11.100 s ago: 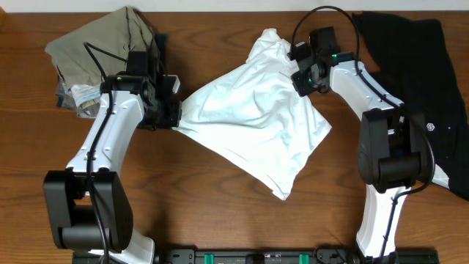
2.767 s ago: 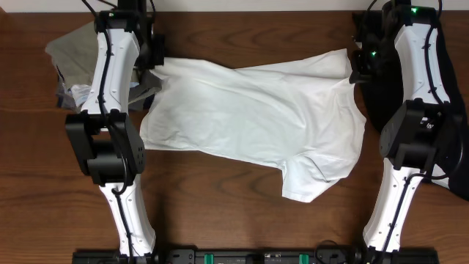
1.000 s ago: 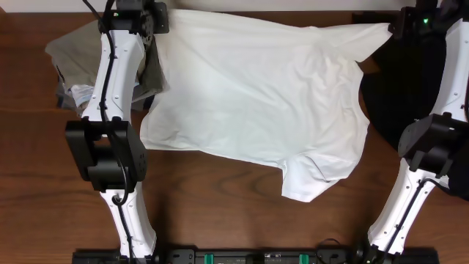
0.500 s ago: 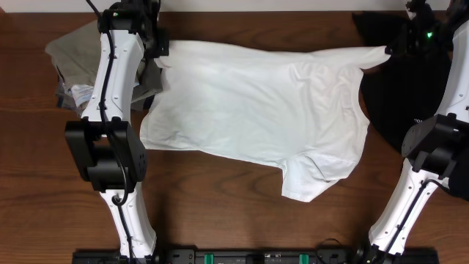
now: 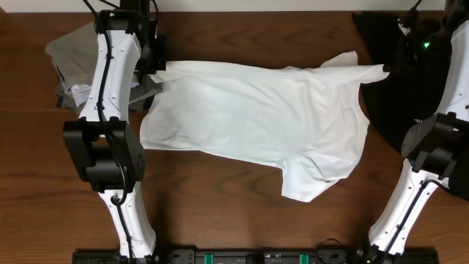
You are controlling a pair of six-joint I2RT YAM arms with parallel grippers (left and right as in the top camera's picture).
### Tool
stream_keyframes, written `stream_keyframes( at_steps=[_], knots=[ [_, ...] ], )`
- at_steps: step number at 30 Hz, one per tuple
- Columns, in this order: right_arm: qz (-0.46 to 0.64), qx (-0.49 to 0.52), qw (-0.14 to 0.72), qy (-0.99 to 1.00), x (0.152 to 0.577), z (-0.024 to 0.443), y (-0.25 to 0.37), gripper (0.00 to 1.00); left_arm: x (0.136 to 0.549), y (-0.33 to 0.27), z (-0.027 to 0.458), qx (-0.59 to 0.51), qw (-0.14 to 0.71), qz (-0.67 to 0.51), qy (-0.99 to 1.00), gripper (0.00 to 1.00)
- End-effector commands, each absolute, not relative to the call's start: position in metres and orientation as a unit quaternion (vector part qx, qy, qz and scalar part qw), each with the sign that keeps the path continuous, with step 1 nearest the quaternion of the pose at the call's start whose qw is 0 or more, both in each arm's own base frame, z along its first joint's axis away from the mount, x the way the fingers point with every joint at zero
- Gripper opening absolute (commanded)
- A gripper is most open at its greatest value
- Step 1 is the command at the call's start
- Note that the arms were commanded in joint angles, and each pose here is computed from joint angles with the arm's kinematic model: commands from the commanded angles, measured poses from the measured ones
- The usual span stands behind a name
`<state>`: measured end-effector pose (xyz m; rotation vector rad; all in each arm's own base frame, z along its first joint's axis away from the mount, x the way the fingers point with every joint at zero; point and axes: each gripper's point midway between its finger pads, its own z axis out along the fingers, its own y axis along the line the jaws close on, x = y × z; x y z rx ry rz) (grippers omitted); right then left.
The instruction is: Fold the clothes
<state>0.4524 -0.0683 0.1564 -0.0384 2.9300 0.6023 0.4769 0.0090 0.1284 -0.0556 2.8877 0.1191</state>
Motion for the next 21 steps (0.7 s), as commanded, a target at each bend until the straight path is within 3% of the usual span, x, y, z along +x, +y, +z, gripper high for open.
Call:
stream_keyframes(
  at_steps=[1, 14, 15, 18, 21],
  knots=[
    [0.200, -0.052, 0.049, 0.977, 0.443, 0.148, -0.047, 0.01, 0.468, 0.017, 0.133, -0.021, 0.121, 0.053, 0.991, 0.06],
    [0.203, -0.061, -0.040, 0.976, 0.417, 0.090, -0.028, 0.02, 0.448, 0.017, 0.107, -0.018, 0.077, 0.054, 0.995, 0.08],
    [0.204, -0.061, -0.044, 0.976, 0.416, 0.088, -0.028, 0.08, 0.446, 0.017, 0.104, -0.018, 0.073, 0.054, 0.996, 0.16],
    [0.202, -0.060, -0.049, 0.976, 0.414, 0.086, -0.028, 0.43, 0.444, 0.017, 0.101, -0.018, 0.067, 0.055, 0.996, 0.43],
    [0.201, -0.061, -0.044, 0.977, 0.416, 0.086, -0.029, 0.51, 0.445, 0.017, 0.101, -0.018, 0.069, 0.055, 0.996, 0.54]
  ],
)
